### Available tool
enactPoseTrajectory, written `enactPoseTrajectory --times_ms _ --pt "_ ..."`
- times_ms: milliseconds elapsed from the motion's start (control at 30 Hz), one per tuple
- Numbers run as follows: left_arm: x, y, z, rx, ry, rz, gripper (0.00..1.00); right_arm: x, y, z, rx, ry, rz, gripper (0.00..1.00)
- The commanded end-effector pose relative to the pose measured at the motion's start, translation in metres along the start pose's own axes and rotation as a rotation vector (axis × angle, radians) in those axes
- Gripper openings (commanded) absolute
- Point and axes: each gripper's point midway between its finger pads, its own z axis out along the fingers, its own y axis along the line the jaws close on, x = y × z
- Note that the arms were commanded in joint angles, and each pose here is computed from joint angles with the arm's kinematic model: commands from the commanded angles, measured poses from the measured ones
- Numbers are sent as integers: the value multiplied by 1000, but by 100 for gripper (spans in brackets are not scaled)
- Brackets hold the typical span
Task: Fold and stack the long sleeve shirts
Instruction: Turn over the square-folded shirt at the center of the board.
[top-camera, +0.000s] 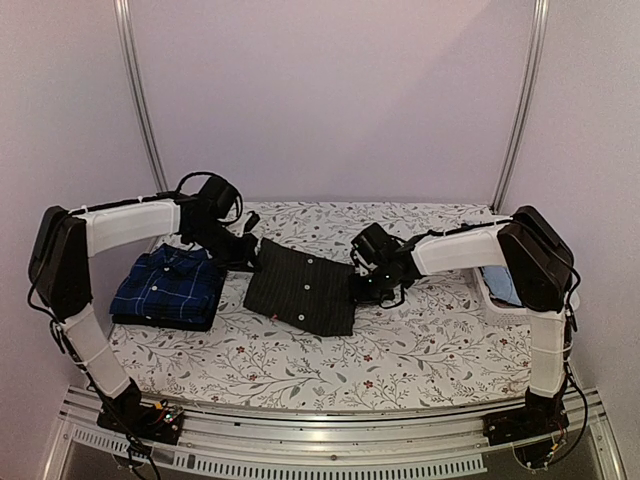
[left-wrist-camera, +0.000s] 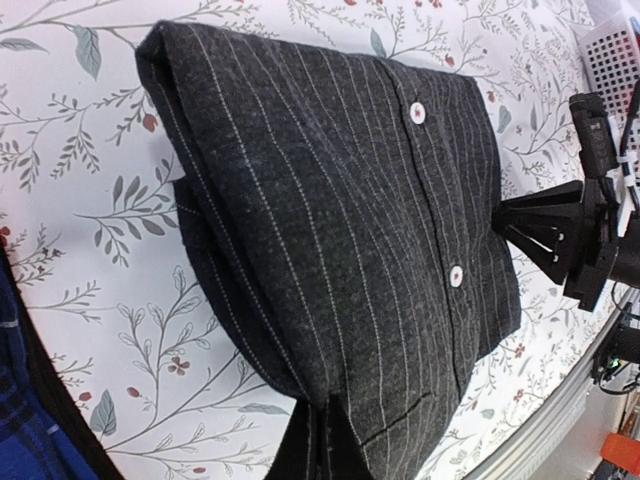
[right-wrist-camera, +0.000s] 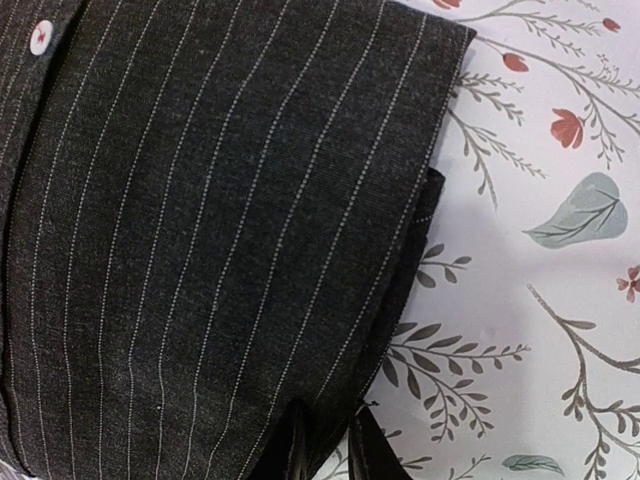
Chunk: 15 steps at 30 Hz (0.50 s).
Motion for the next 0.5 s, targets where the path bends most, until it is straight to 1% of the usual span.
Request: enactPoseTrajectory --times_ms 0,167,233,367,467 --pt "-13 -10 -22 41 -41 24 0 8 -3 1 20 21 -7 15" --pt "-22 -18 -36 78 -71 31 0 -10 14 -15 -31 -22 -18 17" --pt "-29 -22 -46 96 -96 40 0 -16 19 -15 -43 -27 -25 17" --pt "-43 -32 -61 122 -132 54 0 -4 19 16 -59 33 -24 15" --pt "-52 -42 -73 152 -152 65 0 -5 35 30 -129 52 -26 15"
